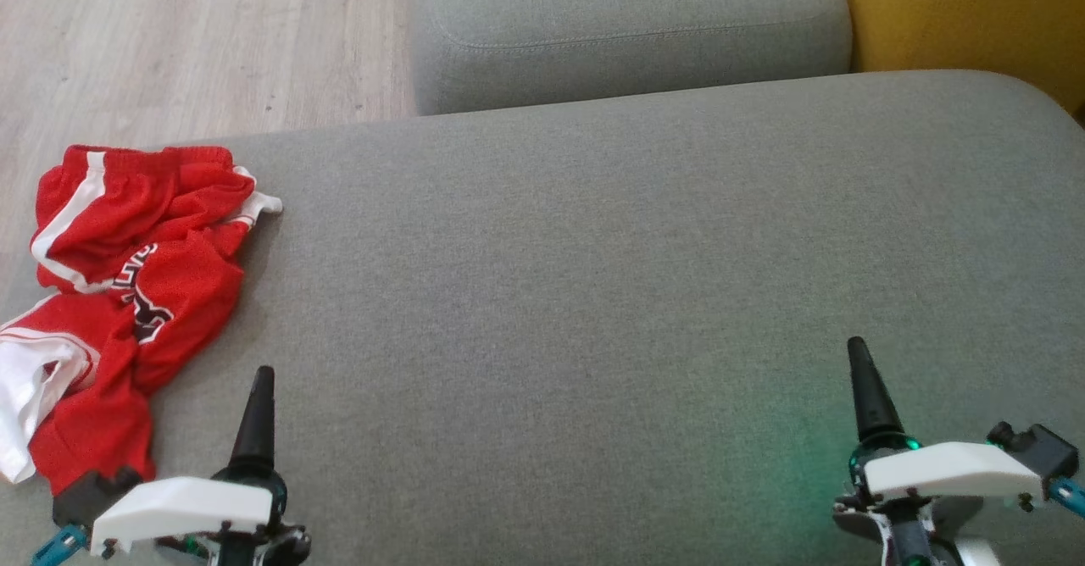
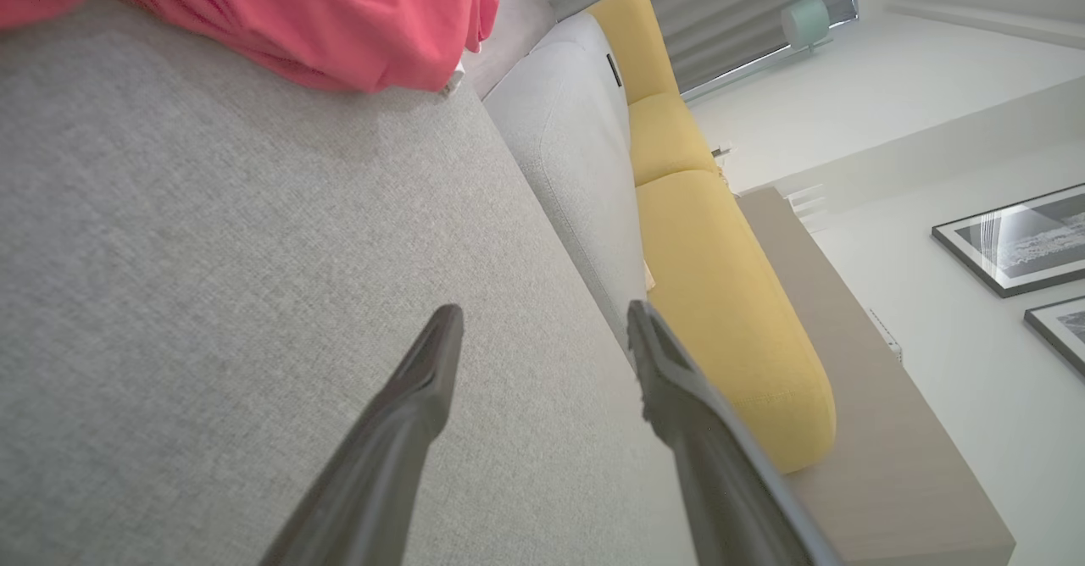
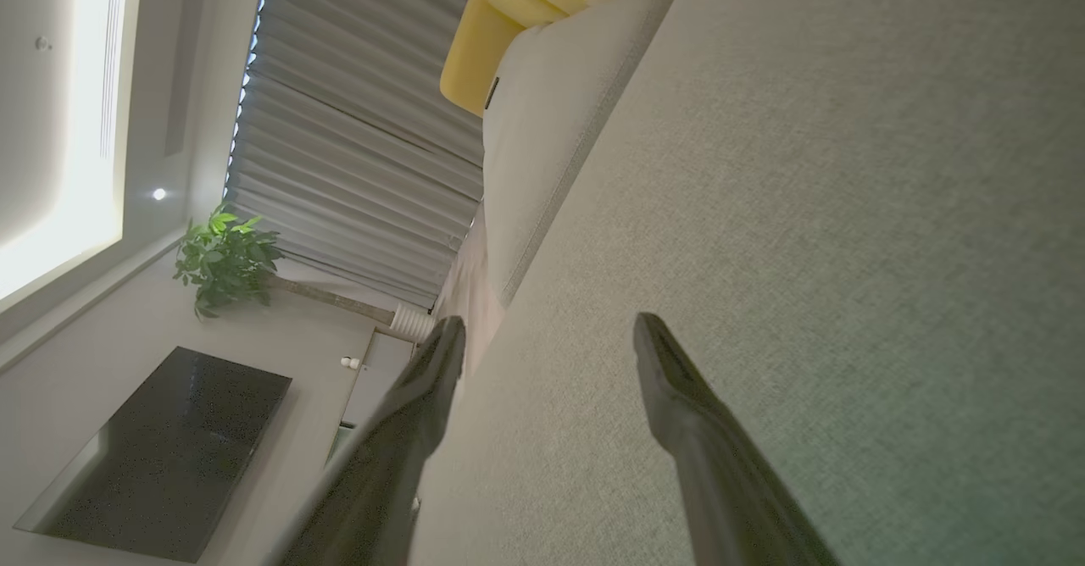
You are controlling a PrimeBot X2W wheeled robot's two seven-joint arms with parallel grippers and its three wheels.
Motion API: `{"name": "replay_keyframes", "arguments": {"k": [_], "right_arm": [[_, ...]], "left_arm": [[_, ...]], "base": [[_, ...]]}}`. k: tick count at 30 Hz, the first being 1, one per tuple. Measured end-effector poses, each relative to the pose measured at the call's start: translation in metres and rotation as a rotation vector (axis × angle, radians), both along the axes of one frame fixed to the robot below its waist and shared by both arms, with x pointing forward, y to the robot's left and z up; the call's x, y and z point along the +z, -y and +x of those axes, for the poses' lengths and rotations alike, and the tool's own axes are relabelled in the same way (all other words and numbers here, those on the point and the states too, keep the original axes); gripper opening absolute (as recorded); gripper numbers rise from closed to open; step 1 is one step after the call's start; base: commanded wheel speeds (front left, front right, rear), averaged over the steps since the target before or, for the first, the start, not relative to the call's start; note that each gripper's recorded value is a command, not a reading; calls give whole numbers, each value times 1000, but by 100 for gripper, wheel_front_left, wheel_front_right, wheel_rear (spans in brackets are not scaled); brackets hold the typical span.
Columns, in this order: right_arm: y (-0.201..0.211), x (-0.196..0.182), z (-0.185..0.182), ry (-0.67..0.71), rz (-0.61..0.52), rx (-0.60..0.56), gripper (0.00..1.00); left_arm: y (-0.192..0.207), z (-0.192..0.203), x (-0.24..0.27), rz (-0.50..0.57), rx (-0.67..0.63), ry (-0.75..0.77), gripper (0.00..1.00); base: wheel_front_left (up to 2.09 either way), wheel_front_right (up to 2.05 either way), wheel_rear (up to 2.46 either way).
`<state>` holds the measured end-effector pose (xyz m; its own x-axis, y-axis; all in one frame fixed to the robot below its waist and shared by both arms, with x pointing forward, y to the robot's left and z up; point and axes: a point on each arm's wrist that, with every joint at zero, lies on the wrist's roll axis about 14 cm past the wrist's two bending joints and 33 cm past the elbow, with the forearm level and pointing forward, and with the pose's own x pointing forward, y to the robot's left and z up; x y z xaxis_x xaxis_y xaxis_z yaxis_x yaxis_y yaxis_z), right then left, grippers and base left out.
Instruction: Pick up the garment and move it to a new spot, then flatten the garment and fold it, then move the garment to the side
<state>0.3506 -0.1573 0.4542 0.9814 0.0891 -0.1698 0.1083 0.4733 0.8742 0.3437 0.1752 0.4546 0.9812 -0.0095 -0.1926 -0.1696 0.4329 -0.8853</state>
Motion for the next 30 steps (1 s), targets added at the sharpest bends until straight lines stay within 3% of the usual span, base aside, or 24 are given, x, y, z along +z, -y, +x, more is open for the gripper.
{"name": "replay_keyframes", "arguments": {"k": [30], "right_arm": [[-36, 25, -4, 149, -348, 139, 100]], "left_arm": [[8, -11, 23, 386, -48, 94, 100]], "base": [[0, 0, 0]]}}
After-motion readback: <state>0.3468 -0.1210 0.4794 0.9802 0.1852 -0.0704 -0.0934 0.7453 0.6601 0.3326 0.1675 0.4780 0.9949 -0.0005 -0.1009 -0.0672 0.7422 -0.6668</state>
